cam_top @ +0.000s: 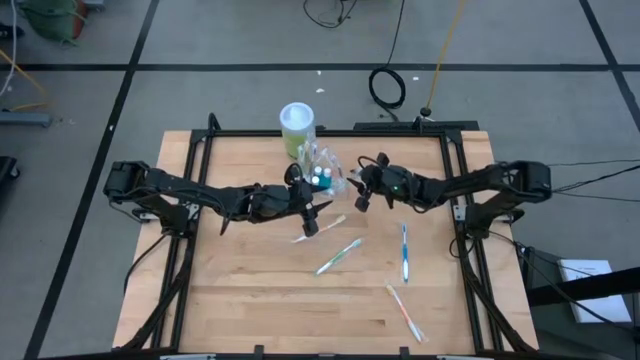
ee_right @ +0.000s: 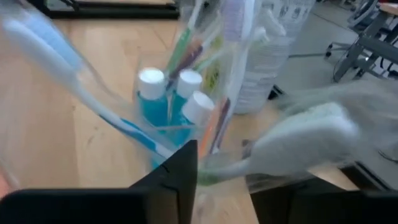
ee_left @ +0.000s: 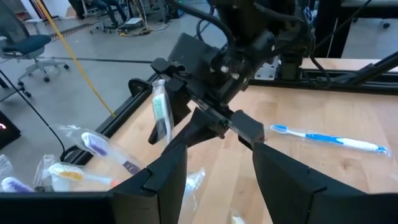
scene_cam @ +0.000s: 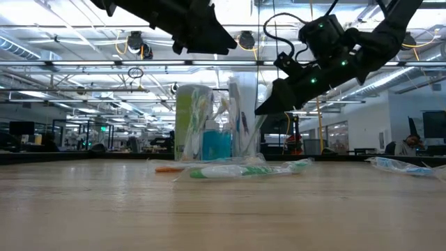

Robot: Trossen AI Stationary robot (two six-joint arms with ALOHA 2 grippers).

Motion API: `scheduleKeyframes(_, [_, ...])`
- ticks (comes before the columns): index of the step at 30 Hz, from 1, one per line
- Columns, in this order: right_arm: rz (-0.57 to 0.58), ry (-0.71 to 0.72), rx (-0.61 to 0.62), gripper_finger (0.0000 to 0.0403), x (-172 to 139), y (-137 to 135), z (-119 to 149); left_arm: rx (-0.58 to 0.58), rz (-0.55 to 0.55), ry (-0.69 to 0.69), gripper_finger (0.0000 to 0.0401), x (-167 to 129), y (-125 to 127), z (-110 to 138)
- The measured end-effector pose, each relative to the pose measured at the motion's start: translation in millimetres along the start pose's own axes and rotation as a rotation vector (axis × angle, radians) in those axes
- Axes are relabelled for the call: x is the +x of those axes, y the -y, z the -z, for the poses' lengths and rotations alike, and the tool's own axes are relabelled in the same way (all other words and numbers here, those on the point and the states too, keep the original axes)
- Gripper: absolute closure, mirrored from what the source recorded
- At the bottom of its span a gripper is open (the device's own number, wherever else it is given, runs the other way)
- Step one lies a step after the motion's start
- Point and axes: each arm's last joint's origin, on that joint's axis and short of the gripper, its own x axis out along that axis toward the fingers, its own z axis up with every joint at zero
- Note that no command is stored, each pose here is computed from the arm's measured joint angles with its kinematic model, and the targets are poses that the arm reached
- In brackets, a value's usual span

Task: Pick & Place toothbrushing station
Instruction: Put the green toothbrush into the right of the transparent organizer, then put the blue toothbrush into the left of the transparent organizer

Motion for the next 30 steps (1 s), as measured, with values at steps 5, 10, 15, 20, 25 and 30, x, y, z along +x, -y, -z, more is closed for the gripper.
scheduleKeyframes(5, [-0.023, -0.033, -0.025, 0.0238, 0.3, 1.0, 3.4, -0.002, -0.001, -0.013, 0.0215, 0.1, -0.4, 1.3])
scheduleKeyframes(10, [-0.062, -0.068, -0.069, 0.0197, -14.9, 0.9, -4.3, -0.006, 0.0, -0.068, 0.0215, -0.1, -0.3, 7.0])
scheduleKeyframes(15, [-0.082, -0.215, 0.083, 0.0177, -45.7, 1.9, -6.4, -0.029, 0.067, -0.111, 0.0215, -1.5, 3.6, 11.3])
scheduleKeyframes(20, [-0.134, -0.479, 0.283, 0.0175, -78.2, -5.1, 7.3, -0.068, 0.112, -0.112, 0.0215, -2.5, 7.1, 10.9])
scheduleKeyframes(25, [-0.191, -0.727, 0.417, 0.0185, -104.9, -20.3, 20.8, -0.064, 0.124, -0.112, 0.0215, -4.3, 11.1, 11.1])
scheduleKeyframes(30, [-0.162, -0.925, 0.505, 0.0195, -124.8, -35.1, 32.6, -0.063, 0.132, -0.111, 0.0215, -5.2, 13.1, 11.1])
